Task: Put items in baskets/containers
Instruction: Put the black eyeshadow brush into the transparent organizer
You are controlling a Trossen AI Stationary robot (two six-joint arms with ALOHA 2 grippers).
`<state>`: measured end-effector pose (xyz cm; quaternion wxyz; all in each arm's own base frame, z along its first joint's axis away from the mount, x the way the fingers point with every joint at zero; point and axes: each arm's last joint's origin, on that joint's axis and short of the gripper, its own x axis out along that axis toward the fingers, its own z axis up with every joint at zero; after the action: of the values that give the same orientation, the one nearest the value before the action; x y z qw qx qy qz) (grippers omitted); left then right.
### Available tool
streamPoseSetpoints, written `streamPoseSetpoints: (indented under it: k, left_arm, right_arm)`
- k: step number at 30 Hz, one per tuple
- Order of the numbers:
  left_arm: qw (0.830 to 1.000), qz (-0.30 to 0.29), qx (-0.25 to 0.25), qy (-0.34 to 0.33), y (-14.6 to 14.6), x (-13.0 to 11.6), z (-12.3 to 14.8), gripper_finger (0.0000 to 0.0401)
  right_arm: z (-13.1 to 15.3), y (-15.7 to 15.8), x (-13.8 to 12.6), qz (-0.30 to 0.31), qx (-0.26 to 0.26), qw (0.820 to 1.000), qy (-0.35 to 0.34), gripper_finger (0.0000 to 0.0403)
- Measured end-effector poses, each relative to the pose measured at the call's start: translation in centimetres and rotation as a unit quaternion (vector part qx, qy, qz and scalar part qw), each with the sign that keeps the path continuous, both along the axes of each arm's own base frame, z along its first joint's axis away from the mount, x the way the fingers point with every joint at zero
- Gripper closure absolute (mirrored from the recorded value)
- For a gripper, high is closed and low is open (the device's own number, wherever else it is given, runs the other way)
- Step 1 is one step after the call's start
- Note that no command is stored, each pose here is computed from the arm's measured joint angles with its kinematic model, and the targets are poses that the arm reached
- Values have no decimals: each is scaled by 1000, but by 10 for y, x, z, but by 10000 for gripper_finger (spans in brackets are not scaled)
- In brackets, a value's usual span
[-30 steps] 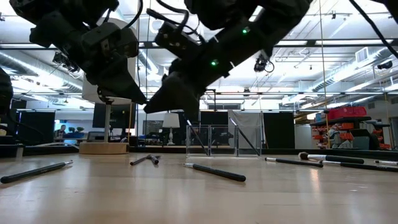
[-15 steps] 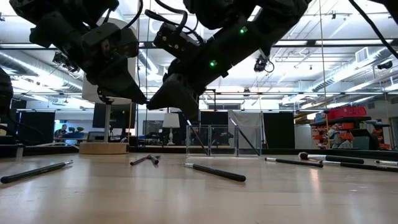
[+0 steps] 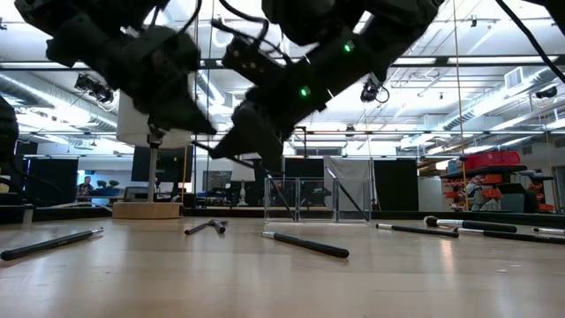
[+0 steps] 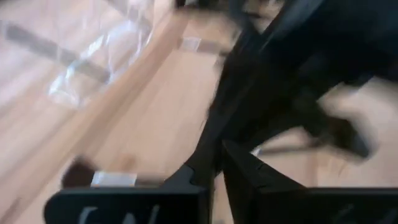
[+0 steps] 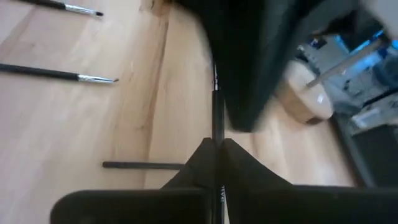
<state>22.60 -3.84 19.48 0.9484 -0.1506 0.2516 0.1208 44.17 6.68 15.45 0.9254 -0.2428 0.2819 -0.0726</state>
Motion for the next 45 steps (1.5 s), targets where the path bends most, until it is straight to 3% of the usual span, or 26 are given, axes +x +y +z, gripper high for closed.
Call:
streamPoseSetpoints:
  k: [7, 13, 18, 22, 25, 31, 38, 45]
  left_arm:
    - [996, -40, 49, -70, 4, -16, 44, 284]
    - [987, -66, 99, -110, 6, -38, 75, 227]
    - [983, -67, 139, -96, -2, -43, 59, 216]
    - [977, -74, 142, -144, -10, -42, 32, 220]
    - [966, -78, 139, -205, -14, -44, 14, 222]
    - [939, -79, 152, -299, -16, -45, -5, 222]
    - [927, -125, 178, -305, -30, -13, -4, 222]
    - [920, -124, 198, -316, -41, 21, 9, 222]
  right_arm:
    - [-32, -4, -23, -47, 93, 993, -62, 397]
    - [-32, 6, -47, -50, 156, 967, -196, 398]
    - [-20, 21, -77, -35, 191, 924, -329, 398]
    - [-16, 31, -105, -5, 208, 892, -402, 398]
    - [-18, 39, -113, 8, 211, 895, -393, 398]
    - [-6, 52, -109, 48, 225, 883, -410, 398]
    - [7, 56, -98, 67, 199, 877, -431, 397]
    - [9, 58, -97, 72, 192, 878, -432, 395]
